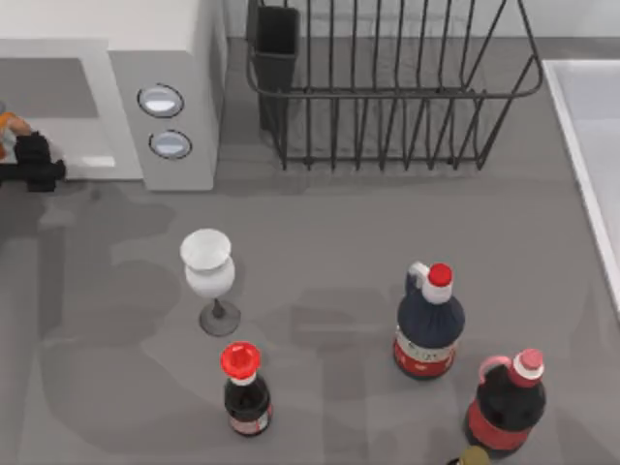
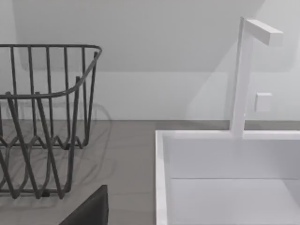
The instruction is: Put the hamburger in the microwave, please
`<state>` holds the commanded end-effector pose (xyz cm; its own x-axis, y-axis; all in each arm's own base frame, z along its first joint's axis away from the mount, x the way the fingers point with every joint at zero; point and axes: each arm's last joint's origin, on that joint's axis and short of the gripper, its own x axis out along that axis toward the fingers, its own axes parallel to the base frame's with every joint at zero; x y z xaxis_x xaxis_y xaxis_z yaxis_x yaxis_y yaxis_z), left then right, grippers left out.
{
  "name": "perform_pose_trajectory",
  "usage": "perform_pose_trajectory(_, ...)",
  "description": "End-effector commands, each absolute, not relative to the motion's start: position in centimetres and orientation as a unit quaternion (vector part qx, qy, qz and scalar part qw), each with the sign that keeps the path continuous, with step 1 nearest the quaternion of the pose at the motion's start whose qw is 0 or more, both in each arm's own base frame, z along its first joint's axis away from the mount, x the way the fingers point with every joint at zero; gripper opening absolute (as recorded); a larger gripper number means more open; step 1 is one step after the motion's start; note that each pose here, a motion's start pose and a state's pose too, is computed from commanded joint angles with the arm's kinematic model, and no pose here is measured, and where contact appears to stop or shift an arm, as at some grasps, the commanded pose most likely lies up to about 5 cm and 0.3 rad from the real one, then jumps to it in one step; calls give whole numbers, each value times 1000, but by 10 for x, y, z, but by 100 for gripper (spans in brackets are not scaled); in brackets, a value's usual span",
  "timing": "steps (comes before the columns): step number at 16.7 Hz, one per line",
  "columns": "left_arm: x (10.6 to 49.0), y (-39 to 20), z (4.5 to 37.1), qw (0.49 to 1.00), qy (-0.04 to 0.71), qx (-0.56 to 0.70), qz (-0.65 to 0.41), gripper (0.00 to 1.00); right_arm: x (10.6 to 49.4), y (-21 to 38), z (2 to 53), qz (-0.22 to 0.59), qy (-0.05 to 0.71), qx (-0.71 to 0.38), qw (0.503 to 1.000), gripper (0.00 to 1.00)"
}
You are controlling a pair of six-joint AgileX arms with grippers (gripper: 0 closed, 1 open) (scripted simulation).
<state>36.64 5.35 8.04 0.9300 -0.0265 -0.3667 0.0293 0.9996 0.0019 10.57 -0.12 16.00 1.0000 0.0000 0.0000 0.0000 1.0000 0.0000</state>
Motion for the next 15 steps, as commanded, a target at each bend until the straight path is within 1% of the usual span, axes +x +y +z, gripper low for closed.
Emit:
perform_pose_trajectory(2, 367, 54, 82, 985, 174, 2, -10, 0, 106, -1, 160, 0, 0, 0, 1000, 100)
perform_pose_trajectory(8, 371, 55, 82, 985, 175, 3, -10, 0, 106, -1, 160, 0, 0, 0, 1000, 100)
perform_pose_trajectory(11, 393, 52, 76, 984, 180, 2, -15, 0, 106, -1, 160, 0, 0, 0, 1000, 100)
perform_pose_trajectory(15, 443, 54, 69, 984, 178, 1, -13, 0, 106, -1, 160, 0, 0, 0, 1000, 100)
